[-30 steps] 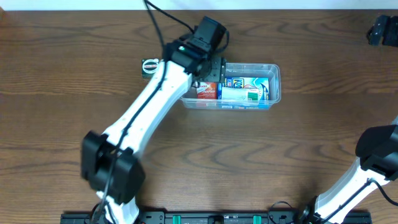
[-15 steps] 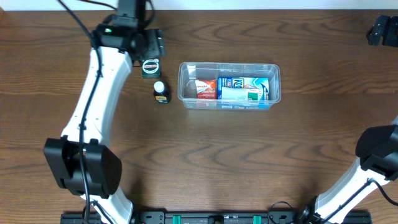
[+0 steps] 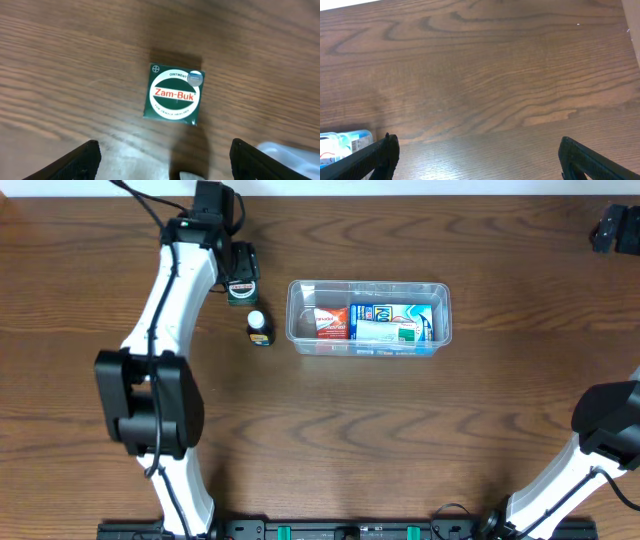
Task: Pack container
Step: 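Raise left gripper and move it to the green Zam-Buk tin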
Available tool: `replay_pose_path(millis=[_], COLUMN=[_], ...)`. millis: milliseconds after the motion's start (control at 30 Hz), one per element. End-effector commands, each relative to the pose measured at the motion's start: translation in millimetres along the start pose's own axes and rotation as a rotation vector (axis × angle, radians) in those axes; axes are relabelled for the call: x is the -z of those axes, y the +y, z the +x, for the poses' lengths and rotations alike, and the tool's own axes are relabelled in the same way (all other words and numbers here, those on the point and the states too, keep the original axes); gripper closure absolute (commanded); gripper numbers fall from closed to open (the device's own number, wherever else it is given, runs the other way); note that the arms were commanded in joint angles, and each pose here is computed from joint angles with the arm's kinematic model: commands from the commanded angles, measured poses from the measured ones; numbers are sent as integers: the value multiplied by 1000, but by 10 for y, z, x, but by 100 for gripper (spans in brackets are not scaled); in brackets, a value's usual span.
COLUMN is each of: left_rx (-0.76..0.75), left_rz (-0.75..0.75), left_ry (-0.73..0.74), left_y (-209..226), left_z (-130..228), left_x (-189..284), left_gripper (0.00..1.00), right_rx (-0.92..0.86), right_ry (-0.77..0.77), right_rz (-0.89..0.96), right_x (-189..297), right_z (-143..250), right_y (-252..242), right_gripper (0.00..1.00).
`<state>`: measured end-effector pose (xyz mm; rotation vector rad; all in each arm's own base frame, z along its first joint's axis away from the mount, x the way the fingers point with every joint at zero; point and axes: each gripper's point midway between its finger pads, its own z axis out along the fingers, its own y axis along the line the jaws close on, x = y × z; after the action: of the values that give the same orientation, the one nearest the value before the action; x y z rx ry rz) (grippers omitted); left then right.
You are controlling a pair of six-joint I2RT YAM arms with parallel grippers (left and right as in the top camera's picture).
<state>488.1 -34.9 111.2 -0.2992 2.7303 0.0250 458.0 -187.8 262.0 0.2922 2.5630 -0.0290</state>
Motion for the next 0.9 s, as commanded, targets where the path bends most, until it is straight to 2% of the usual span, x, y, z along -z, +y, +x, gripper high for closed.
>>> replay_pose_path(millis=[0,300,867], left_rx=[0,1,0], left_rz=[7,9,-8], left_ry=[4,-2,80], left_y=[-13,-54,-61], left_z=[-30,-66,155], left_x=[-102,-417,-989], left_gripper=[17,17,16], right_rx=[-11,-11,-11], right_ry=[-21,-21,-21], right_rz=[5,5,5], right_x=[83,83,83], right_z=[-37,-37,-37], right_y=[-11,-11,-11], right_gripper=[1,1,1])
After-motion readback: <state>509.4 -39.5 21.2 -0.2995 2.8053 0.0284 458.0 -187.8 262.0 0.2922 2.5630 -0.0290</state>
